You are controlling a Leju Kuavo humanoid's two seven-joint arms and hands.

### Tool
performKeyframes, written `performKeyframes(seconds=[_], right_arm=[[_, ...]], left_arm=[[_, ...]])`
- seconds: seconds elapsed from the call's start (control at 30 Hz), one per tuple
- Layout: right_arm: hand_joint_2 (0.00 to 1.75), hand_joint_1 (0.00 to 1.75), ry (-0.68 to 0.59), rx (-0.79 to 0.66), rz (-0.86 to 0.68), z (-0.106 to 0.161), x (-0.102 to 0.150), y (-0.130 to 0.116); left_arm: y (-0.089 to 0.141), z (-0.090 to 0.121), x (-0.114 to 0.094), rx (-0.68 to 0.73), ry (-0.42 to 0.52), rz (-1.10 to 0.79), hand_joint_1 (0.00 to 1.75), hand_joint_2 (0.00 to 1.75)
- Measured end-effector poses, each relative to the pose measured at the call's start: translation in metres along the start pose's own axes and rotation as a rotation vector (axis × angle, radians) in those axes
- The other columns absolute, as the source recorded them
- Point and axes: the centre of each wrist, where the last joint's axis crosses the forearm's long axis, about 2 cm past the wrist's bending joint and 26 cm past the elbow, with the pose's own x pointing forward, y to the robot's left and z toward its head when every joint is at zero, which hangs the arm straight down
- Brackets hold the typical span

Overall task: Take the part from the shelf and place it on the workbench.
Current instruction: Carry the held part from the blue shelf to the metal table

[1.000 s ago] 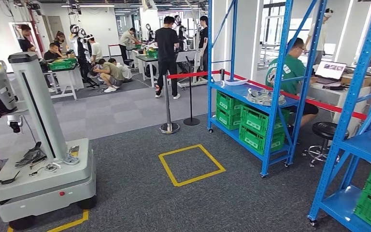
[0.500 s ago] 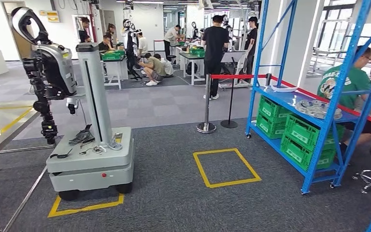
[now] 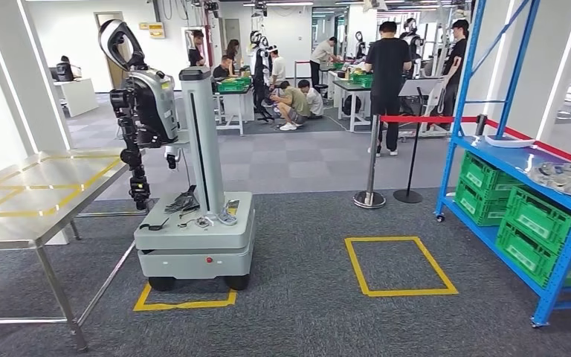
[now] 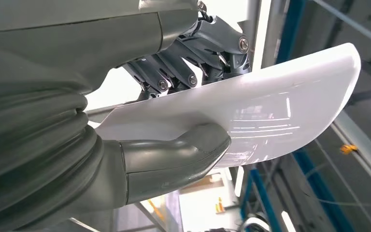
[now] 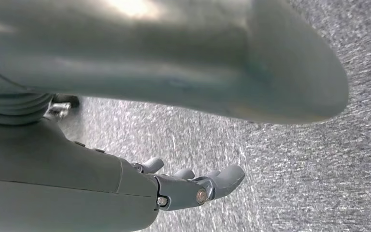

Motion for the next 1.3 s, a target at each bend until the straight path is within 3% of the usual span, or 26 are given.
performKeyframes(seconds=[0.33, 0.63, 0.97, 1.3], right_arm=[[0.0, 0.0, 0.109, -0.037, -0.014, 0.001, -0.001, -0.005], [0.0, 0.0, 0.07, -0.001, 0.039, 0.001, -0.003, -0.004], [0.0, 0.0, 0.045, 0.002, 0.062, 0.0, 0.003, -0.009], [0.0, 0.0, 0.056, -0.026, 0.012, 0.0, 0.002, -0.005]], left_arm=[[0.003, -0.008, -0.007, -0.011, 0.036, 0.021, 1.75, 1.75], [-0.002, -0.01, -0.007, -0.023, 0.013, 0.002, 1.75, 1.75], [-0.008, -0.031, -0.011, -0.031, -0.024, 0.012, 1.75, 1.75], [-0.043, -0.046, -0.026, -0.048, -0.074, 0.009, 1.75, 1.75]])
